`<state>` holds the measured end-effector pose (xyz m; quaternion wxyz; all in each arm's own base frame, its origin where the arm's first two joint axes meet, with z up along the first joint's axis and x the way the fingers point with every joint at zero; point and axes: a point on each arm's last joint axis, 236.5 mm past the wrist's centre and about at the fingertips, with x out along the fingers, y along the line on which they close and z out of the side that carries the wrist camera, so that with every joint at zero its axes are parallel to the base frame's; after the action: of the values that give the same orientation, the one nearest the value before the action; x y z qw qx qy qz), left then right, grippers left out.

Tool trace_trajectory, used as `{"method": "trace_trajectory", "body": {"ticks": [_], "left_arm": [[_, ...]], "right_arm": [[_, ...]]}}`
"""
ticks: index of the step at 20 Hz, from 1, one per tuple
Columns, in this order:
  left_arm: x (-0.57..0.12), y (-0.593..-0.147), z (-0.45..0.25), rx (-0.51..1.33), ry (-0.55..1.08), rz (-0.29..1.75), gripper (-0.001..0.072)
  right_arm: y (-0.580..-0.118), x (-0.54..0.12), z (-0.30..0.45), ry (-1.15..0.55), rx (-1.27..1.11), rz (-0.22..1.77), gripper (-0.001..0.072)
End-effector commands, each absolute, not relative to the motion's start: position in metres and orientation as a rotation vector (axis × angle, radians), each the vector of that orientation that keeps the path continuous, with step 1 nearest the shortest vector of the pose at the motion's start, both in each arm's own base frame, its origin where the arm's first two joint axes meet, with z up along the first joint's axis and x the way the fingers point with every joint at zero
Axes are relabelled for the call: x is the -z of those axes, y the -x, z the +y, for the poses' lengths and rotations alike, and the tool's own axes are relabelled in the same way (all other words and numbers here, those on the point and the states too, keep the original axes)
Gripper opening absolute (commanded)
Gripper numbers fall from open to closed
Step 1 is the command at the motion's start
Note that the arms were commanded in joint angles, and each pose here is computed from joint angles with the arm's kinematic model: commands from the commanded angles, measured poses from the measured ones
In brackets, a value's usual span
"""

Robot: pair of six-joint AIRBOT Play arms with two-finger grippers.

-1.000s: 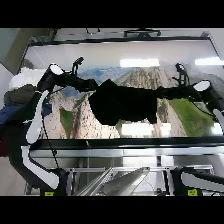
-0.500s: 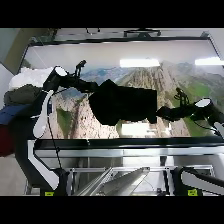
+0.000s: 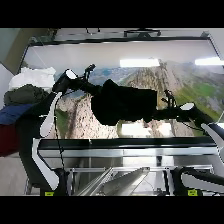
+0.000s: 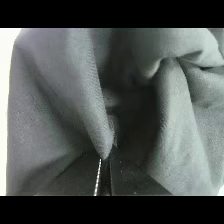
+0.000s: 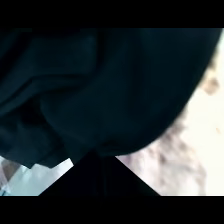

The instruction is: Fold the shirts.

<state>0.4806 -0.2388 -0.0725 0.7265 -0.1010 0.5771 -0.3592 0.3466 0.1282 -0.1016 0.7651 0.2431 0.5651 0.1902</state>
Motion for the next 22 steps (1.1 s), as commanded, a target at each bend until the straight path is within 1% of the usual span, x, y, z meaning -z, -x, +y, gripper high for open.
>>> {"method": "trace_trajectory", "body": {"ticks": [1,4,7,9,12,14,15,16,17,18,19,20,21,22], "left_arm": [[0.059,-0.483,-0.218,0.763,0.267,1.282,0.0020],[0.032,-0.473,-0.192,0.771,0.291,1.308,0.0020],[0.011,-0.447,-0.179,0.792,0.317,1.373,0.0020],[0.009,-0.416,-0.179,0.805,0.328,1.428,0.0020],[0.019,-0.356,-0.182,0.801,0.366,1.539,0.0021],[0.030,-0.317,-0.186,0.785,0.390,1.611,0.0021],[0.036,-0.304,-0.189,0.775,0.391,1.621,0.0021],[0.044,-0.297,-0.191,0.752,0.389,1.610,0.0020],[0.051,-0.297,-0.194,0.730,0.384,1.586,0.0022],[0.055,-0.303,-0.196,0.702,0.374,1.542,0.0051],[0.057,-0.312,-0.195,0.679,0.369,1.503,0.0295],[0.055,-0.321,-0.194,0.662,0.363,1.463,0.0423],[0.049,-0.329,-0.191,0.662,0.360,1.442,0.0634],[0.041,-0.337,-0.188,0.663,0.359,1.425,0.0714]], "right_arm": [[-0.366,0.088,0.129,-0.484,-0.452,1.159,0.0015],[-0.416,0.050,0.087,-0.429,-0.402,1.034,0.0014],[-0.475,0.007,0.055,-0.398,-0.386,0.923,0.0014],[-0.506,0.003,0.048,-0.388,-0.389,0.943,0.0014],[-0.544,0.010,0.050,-0.398,-0.412,0.984,0.0014],[-0.561,0.011,0.051,-0.413,-0.427,0.991,0.0015],[-0.561,0.015,0.054,-0.413,-0.449,1.011,0.0017],[-0.557,0.018,0.059,-0.421,-0.470,1.035,0.0052],[-0.552,0.020,0.062,-0.422,-0.485,1.055,0.0264],[-0.548,0.019,0.064,-0.423,-0.498,1.067,0.0401],[-0.544,0.014,0.062,-0.419,-0.504,1.075,0.0356],[-0.538,0.005,0.057,-0.429,-0.503,1.083,0.0343],[-0.529,-0.004,0.049,-0.435,-0.510,1.094,0.0343],[-0.518,-0.011,0.040,-0.455,-0.509,1.124,0.0342]]}}
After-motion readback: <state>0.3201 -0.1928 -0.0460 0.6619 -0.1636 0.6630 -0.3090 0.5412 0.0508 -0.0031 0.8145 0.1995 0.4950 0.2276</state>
